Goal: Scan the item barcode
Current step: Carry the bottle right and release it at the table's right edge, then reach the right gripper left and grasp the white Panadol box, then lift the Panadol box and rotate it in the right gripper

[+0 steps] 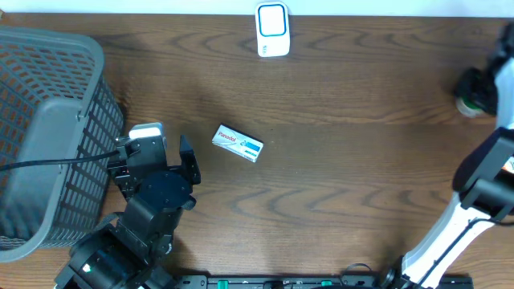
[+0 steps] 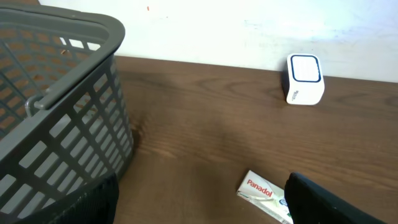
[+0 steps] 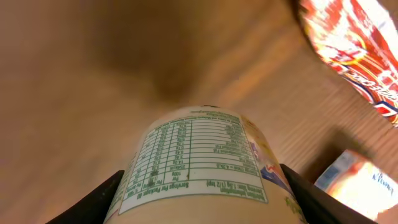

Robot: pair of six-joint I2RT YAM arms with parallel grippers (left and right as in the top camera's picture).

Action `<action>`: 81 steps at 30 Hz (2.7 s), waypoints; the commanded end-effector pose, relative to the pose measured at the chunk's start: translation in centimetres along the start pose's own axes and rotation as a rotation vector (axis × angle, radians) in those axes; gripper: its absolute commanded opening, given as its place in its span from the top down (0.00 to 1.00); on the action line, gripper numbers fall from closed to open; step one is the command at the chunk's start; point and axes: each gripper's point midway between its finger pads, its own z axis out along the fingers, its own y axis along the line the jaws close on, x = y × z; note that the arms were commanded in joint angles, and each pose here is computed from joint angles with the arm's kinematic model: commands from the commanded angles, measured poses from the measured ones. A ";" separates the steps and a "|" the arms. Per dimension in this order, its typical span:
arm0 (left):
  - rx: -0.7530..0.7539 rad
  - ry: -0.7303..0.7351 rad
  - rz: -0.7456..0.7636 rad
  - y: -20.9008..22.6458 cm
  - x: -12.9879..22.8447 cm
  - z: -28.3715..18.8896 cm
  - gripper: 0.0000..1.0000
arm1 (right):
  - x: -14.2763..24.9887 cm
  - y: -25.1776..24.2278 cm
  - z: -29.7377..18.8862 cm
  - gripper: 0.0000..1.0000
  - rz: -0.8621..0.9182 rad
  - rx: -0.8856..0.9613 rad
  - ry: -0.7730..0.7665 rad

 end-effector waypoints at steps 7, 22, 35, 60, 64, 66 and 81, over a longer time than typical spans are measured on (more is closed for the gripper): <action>-0.016 -0.012 0.005 0.3 -0.3 -0.1 0.14 | 2.4 -3.7 7.9 0.01 0.124 -0.093 0.180; -0.017 -0.012 0.005 0.3 -0.3 -0.1 0.14 | 3.2 15.9 -28.4 0.01 -0.353 -0.781 -0.254; -0.017 -0.012 0.005 0.3 -0.3 -0.1 0.14 | 31.7 38.1 -22.3 0.01 -1.503 -0.754 -0.115; -0.016 -0.012 0.005 0.3 -0.3 -0.1 0.14 | 43.8 42.9 -9.2 0.01 -1.820 -0.493 -0.025; -0.016 -0.012 0.005 0.3 -0.3 -0.1 0.14 | 44.0 42.9 -8.4 0.01 -1.823 -0.479 -0.013; -0.016 -0.012 0.005 0.3 -0.3 -0.1 0.14 | 43.8 42.9 -8.0 0.05 -1.806 -0.455 -0.020; -0.016 -0.012 0.005 0.3 -0.3 -0.1 0.14 | 40.8 37.8 -5.9 0.55 -1.668 -0.266 0.165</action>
